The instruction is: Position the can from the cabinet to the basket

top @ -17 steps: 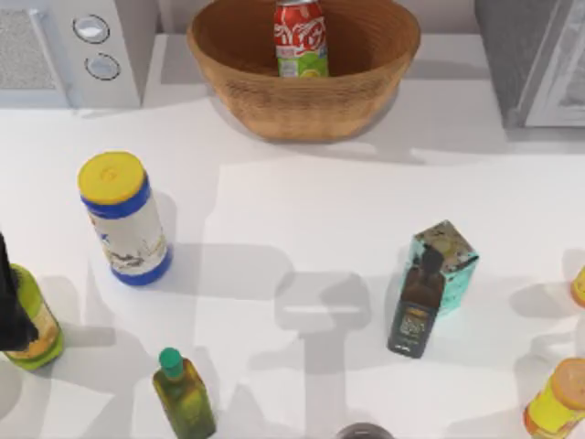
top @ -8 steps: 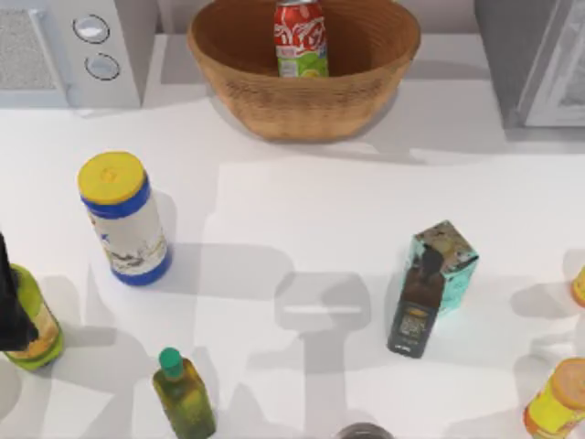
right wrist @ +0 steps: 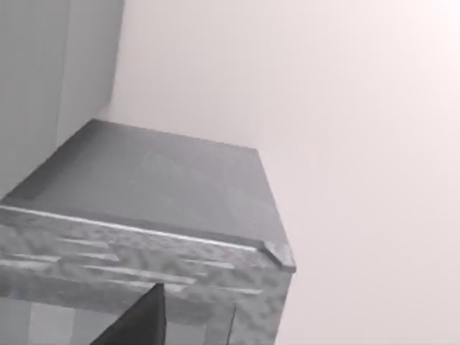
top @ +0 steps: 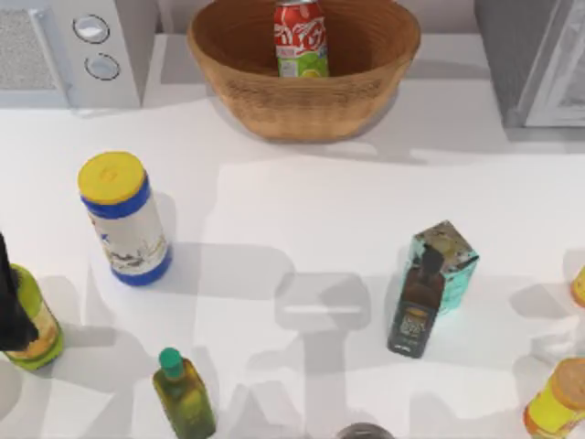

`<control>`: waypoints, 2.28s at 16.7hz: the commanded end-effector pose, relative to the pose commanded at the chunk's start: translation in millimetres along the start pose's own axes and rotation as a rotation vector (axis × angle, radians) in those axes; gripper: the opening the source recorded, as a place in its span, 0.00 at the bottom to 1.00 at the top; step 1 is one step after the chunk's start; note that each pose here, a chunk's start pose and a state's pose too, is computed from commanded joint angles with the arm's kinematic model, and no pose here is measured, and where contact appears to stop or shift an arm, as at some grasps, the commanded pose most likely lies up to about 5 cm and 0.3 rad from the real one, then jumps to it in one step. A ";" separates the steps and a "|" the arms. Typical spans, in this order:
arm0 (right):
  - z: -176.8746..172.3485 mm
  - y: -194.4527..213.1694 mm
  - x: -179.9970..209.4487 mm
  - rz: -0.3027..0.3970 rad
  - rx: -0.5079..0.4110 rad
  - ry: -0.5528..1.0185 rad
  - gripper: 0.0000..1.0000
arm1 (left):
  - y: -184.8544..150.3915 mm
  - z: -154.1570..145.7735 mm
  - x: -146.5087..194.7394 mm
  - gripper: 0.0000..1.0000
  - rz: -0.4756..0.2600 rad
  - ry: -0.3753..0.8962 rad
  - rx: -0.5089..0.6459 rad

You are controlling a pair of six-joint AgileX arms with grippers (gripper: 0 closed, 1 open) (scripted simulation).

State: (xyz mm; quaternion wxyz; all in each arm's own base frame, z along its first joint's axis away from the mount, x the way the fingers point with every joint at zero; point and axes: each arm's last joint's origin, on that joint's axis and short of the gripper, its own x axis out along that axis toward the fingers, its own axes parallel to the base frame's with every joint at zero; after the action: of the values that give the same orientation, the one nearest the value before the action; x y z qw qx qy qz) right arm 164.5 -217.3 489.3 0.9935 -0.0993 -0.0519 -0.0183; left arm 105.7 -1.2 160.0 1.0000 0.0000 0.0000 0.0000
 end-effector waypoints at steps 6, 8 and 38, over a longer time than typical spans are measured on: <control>31.7 13.9 -9.3 0.032 0.156 0.082 1.00 | 0.0 0.0 0.0 1.00 0.000 0.000 0.000; 25.7 12.0 -8.6 0.038 0.197 0.104 1.00 | 0.0 0.0 0.0 1.00 0.000 0.000 0.000; 79.3 310.0 56.4 0.041 0.193 0.101 1.00 | 0.0 0.0 0.0 1.00 0.000 0.000 0.000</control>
State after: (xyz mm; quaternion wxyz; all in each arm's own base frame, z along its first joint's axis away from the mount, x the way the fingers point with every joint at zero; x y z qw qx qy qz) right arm 227.1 100.7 512.0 1.0000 -0.0033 -0.0009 0.0022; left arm 105.7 -1.2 160.0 1.0000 0.0000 0.0000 0.0000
